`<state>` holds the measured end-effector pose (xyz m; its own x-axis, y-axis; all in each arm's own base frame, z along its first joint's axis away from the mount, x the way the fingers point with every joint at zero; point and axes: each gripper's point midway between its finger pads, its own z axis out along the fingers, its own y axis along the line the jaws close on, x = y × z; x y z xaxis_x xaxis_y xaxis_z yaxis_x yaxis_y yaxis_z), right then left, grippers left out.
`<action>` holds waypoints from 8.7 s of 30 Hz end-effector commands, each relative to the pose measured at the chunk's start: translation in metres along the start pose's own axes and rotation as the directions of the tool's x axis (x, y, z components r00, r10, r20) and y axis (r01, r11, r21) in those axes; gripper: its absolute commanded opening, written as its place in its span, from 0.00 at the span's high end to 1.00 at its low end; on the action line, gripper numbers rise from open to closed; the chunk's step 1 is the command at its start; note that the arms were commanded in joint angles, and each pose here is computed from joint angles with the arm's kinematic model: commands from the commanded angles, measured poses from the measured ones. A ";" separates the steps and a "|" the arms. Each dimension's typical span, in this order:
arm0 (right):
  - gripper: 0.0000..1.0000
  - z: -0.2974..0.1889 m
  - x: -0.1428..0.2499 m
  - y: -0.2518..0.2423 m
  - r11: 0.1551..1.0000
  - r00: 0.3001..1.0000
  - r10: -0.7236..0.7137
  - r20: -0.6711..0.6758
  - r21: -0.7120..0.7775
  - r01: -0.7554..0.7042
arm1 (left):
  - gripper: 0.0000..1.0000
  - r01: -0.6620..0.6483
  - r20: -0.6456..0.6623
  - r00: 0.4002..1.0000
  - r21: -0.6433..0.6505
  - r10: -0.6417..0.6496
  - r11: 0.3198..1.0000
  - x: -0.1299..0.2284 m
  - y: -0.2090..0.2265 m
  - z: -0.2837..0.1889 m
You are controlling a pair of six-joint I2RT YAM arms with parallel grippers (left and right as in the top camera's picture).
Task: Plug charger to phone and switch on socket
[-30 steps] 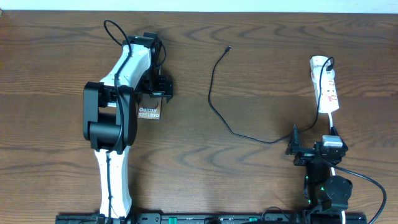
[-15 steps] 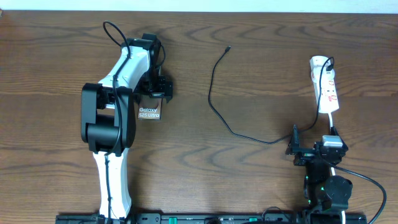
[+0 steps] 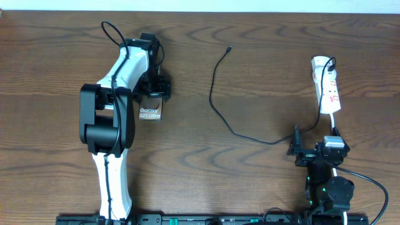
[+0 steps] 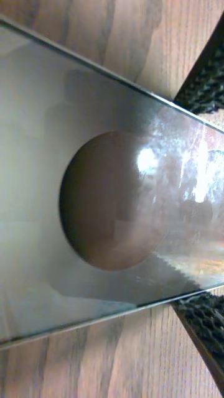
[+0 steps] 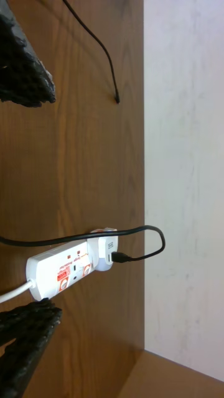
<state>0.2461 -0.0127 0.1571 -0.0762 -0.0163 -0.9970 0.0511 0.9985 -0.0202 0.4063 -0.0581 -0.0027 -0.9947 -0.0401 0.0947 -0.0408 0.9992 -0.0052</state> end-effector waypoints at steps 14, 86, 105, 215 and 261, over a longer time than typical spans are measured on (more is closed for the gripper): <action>0.01 0.000 0.001 -0.001 1.000 1.000 -0.015 -0.001 0.005 0.015 | 0.07 0.016 -0.007 1.000 -0.035 -0.016 0.999 -0.003 0.011 0.022; 0.01 0.000 0.001 -0.001 1.000 1.000 -0.015 -0.001 0.005 0.015 | 0.02 0.184 0.188 0.964 0.026 -0.186 0.983 -0.004 0.003 -0.010; 0.01 0.000 0.001 -0.001 1.000 1.000 -0.015 -0.001 0.005 0.015 | 0.05 0.181 0.124 0.976 0.013 -0.182 0.983 0.022 -0.001 0.020; 0.01 0.000 0.001 -0.001 1.000 1.000 -0.015 -0.001 0.005 0.015 | 0.27 0.414 -0.442 0.897 0.842 0.001 0.346 0.088 -0.172 -0.160; 0.01 -0.092 -0.166 0.078 0.774 0.676 0.409 -0.613 -0.160 -0.613 | 0.29 0.475 -0.499 0.855 0.863 0.142 0.171 0.089 -0.181 -0.202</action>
<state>0.1628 0.0775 0.3278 -0.6014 0.5749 -0.5548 -0.0300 0.6777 0.7347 0.3477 -0.2415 0.1856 -0.7994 0.0665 0.5971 -0.5774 0.1898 -0.7941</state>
